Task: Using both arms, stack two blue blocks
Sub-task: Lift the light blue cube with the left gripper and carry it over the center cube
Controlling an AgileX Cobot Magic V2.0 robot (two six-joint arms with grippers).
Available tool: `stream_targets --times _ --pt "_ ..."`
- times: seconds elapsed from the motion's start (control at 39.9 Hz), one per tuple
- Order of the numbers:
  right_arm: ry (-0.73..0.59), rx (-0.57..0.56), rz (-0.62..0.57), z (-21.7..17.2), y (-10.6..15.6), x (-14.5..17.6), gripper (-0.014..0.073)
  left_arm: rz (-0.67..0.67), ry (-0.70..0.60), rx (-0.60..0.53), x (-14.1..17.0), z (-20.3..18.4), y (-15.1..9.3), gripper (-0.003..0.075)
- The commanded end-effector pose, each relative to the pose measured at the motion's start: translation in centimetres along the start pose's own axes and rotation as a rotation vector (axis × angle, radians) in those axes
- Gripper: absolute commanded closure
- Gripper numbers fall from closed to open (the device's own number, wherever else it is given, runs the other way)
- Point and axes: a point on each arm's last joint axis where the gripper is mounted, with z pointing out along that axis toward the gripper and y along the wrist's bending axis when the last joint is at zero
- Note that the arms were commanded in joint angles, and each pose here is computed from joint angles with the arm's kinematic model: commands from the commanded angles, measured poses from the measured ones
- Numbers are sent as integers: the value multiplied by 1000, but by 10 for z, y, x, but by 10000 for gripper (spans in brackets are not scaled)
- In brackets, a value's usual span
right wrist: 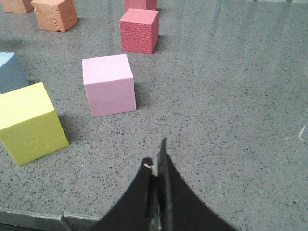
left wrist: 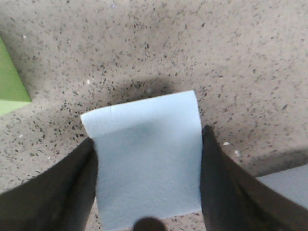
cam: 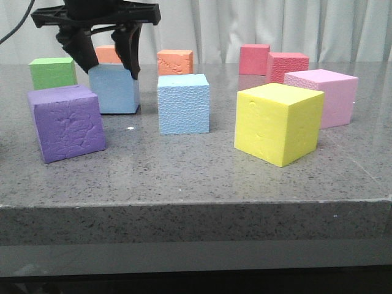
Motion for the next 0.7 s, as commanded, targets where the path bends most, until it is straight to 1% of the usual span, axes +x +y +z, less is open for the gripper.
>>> stream_targets --times 0.0,0.13,0.18,0.28,0.38,0.45,0.58,0.68 --pt "-103 -7 -25 -3 1 -15 662 2 -128 43 -12 -53 -5 461" --pt "-105 -7 -24 -3 1 -15 662 1 -126 41 -16 -79 -5 461" --pt "-107 -7 -24 -3 1 -15 662 12 -153 55 -19 -89 -6 462" --pt "-110 -8 -24 -3 1 -16 662 26 -175 121 -18 -104 -11 462" --pt "-111 -9 -24 -3 1 -16 662 24 -181 211 -13 -118 -17 462" --pt "-111 -9 -24 -3 1 -16 662 42 -190 253 -10 -128 -21 461" --pt "-110 -9 -23 -3 1 -16 662 64 -217 276 -4 -144 -27 461" --pt "-108 -8 -23 -3 1 -16 662 103 -226 304 4 -154 -41 461"
